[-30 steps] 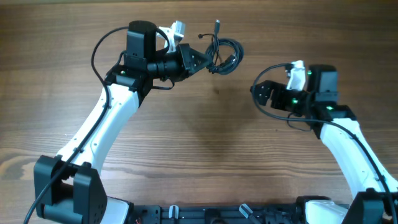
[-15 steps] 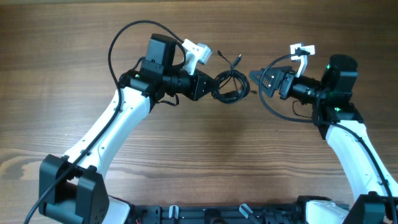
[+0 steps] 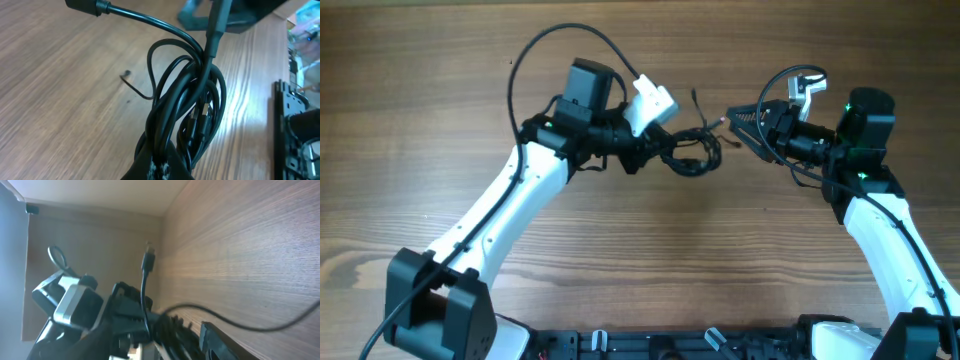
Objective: Untangle cables
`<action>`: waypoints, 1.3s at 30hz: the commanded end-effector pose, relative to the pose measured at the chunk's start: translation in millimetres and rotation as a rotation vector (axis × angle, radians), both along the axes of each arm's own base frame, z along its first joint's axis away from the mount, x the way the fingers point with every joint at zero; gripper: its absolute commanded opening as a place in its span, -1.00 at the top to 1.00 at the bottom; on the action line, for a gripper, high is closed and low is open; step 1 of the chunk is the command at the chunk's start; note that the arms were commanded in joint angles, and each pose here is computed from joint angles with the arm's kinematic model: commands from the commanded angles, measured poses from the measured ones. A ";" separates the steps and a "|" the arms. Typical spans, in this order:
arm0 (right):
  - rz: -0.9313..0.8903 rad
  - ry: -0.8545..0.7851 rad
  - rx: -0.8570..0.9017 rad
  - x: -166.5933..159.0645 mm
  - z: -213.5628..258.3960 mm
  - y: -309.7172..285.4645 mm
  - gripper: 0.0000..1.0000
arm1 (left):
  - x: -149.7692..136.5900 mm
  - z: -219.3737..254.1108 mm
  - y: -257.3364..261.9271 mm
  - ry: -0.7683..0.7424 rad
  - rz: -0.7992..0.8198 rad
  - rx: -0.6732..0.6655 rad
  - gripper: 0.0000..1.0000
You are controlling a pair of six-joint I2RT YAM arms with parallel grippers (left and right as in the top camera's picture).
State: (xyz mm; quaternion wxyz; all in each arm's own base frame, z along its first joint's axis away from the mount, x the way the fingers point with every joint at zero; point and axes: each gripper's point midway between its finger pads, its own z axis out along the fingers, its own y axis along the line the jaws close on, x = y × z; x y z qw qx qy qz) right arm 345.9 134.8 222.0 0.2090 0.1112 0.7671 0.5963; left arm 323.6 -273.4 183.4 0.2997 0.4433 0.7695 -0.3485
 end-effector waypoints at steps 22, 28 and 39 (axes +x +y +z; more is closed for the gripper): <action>-0.385 0.921 0.195 14.9 -99.0 51.3 -0.84 | -4.3 41.6 16.5 0.365 0.087 -0.275 0.92; -0.342 0.477 0.190 54.5 -50.2 44.5 0.27 | -18.9 24.7 -4.1 0.362 0.089 -0.176 0.92; 0.054 -0.085 0.020 28.7 -16.6 33.7 -0.51 | -18.4 -16.3 19.5 0.402 0.246 0.036 0.92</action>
